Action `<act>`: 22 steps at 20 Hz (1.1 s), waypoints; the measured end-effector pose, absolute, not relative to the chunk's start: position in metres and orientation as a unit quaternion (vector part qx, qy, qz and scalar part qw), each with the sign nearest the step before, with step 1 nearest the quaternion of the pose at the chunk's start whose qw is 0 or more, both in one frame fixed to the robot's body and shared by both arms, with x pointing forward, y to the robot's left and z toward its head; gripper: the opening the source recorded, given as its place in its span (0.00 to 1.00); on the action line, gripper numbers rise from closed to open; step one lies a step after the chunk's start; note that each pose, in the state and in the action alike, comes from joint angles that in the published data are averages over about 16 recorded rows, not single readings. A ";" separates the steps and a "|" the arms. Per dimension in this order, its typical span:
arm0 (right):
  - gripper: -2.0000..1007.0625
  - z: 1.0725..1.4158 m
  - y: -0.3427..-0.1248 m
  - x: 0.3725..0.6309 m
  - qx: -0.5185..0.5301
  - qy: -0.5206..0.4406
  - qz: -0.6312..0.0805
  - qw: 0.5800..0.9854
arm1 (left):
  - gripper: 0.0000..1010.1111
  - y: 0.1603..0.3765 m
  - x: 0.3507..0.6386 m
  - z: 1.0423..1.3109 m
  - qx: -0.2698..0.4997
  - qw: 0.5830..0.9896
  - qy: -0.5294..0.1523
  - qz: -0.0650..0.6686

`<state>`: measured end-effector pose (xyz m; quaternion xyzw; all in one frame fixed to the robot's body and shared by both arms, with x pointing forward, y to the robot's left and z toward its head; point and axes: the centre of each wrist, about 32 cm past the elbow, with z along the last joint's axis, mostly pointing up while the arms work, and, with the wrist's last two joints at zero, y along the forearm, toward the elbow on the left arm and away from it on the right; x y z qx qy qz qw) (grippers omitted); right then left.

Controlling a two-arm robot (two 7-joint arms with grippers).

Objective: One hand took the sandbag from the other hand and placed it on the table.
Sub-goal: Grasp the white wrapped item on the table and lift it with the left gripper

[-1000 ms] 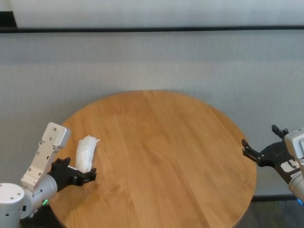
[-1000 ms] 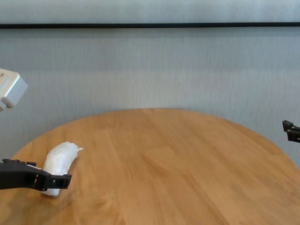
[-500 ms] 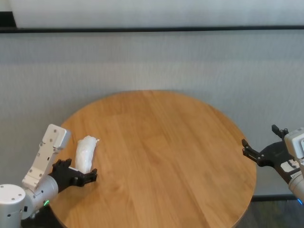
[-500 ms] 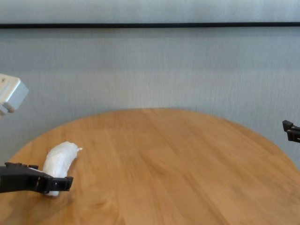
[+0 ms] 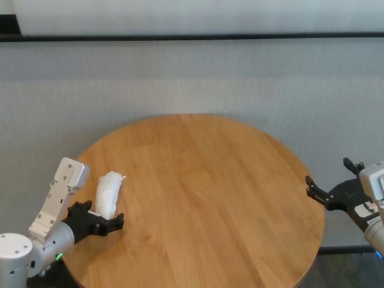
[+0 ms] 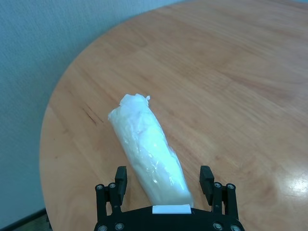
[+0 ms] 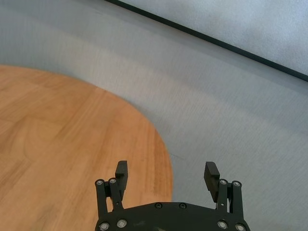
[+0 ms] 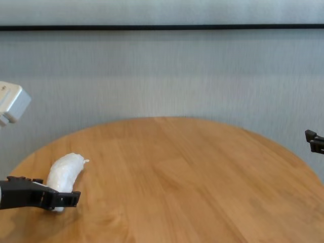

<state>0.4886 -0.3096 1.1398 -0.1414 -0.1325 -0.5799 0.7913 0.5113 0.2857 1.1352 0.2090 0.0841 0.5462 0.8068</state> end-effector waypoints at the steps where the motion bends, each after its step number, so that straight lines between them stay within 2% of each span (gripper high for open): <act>1: 0.99 1.140 -0.310 0.489 -0.141 -0.133 -0.580 0.791 | 0.99 0.286 0.512 1.135 0.209 0.807 0.084 0.546; 22: 0.99 1.140 -0.310 0.489 -0.141 -0.133 -0.580 0.791 | 0.99 0.284 0.518 1.133 0.221 0.809 0.085 0.538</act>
